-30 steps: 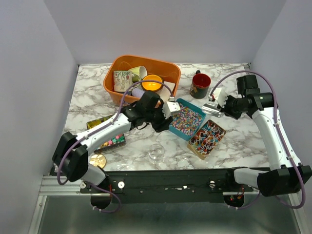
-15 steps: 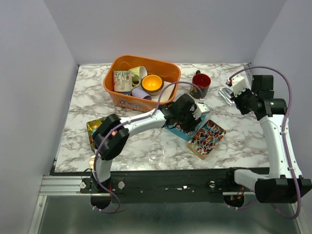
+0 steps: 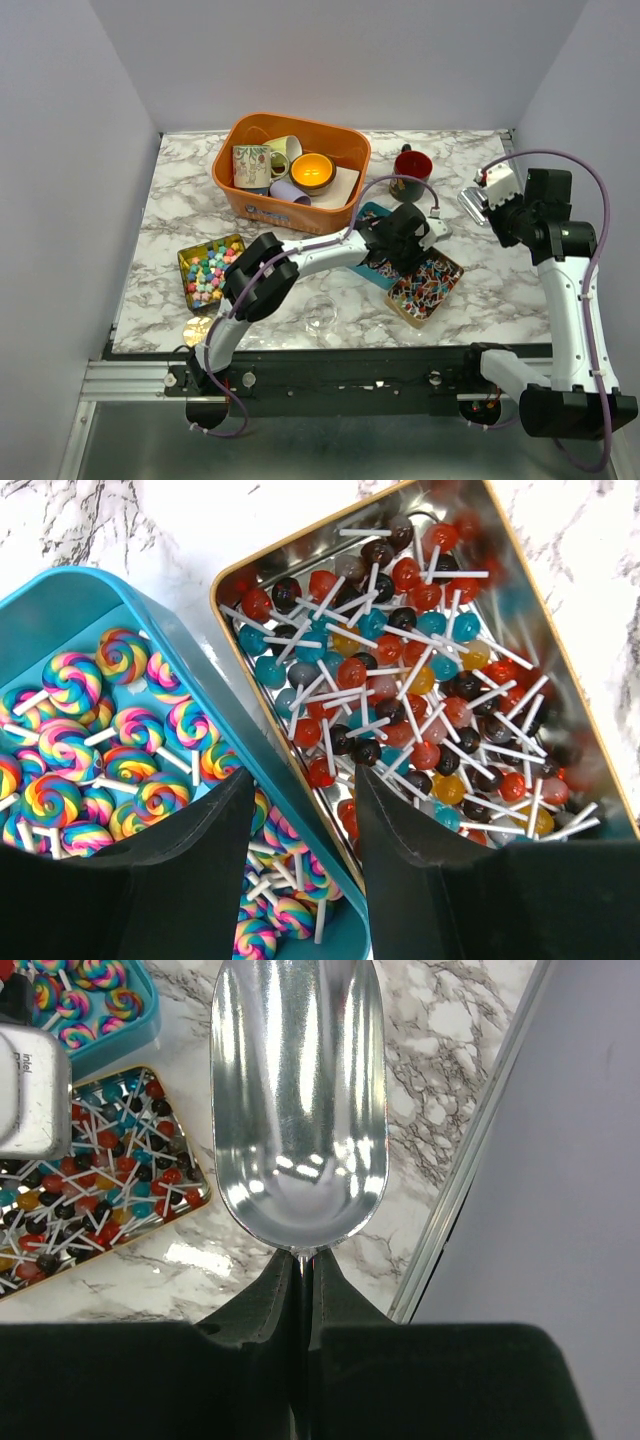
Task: Pack the candies
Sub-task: Adjust the storage box at the center of the board.
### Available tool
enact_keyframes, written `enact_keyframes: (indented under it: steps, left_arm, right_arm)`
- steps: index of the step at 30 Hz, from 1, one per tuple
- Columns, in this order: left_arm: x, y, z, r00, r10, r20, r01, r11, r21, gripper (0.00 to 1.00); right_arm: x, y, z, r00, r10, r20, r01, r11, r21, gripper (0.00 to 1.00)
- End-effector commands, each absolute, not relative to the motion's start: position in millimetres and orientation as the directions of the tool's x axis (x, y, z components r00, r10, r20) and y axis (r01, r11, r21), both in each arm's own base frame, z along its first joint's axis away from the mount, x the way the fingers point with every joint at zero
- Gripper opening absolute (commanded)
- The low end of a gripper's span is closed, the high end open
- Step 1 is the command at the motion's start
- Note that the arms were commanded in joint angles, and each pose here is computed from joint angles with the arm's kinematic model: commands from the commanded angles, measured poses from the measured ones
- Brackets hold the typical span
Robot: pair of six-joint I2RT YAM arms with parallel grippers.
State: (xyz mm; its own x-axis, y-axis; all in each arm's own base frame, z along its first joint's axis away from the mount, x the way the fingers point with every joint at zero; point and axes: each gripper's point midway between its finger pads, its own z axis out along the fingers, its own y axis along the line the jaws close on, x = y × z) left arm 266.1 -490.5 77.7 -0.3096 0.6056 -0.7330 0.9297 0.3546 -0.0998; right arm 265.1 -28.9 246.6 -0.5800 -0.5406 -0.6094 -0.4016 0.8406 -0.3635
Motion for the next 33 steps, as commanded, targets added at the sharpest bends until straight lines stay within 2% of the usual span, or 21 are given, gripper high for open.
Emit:
enact_keyframes:
  steps: [1,5,8,9,12,18,26,30,33]
  left_arm:
    - [263,-495,64,-0.307,0.63,-0.713,0.925,0.375,-0.067,0.49]
    - [267,-488,48,-0.313,0.662,-0.681,0.918,0.394,-0.039,0.43]
    - [265,-487,40,-0.314,0.672,-0.67,0.92,0.39,-0.04,0.35]
    - [264,-487,39,-0.313,0.674,-0.67,0.922,0.385,-0.044,0.29]
    - [258,-491,41,-0.278,0.681,-0.677,0.94,0.338,-0.046,0.2]
    - [252,-504,52,-0.169,0.692,-0.702,0.976,0.216,-0.023,0.09]
    - [265,-484,54,0.173,0.75,-0.638,0.983,-0.089,0.161,0.06]
    - [270,-472,51,0.258,0.752,-0.607,0.966,-0.189,0.177,0.05]
    - [277,-465,48,0.287,0.757,-0.587,0.958,-0.212,0.196,0.05]
  right_arm:
    - [274,-28,250,-0.57,-0.525,-0.632,-0.393,0.85,-0.351,0.01]
    - [278,-29,251,-0.566,-0.533,-0.629,-0.401,0.844,-0.356,0.01]
    - [280,-30,252,-0.564,-0.534,-0.63,-0.4,0.844,-0.357,0.01]
    - [281,-30,254,-0.562,-0.533,-0.633,-0.397,0.845,-0.36,0.01]
    - [282,-33,256,-0.565,-0.53,-0.632,-0.388,0.847,-0.364,0.01]
    - [282,-39,260,-0.571,-0.522,-0.634,-0.365,0.853,-0.374,0.01]
    - [275,-40,261,-0.572,-0.516,-0.638,-0.361,0.857,-0.369,0.01]
    - [271,-40,257,-0.574,-0.525,-0.629,-0.372,0.851,-0.371,0.01]
    - [268,-37,254,-0.578,-0.527,-0.623,-0.386,0.85,-0.36,0.01]
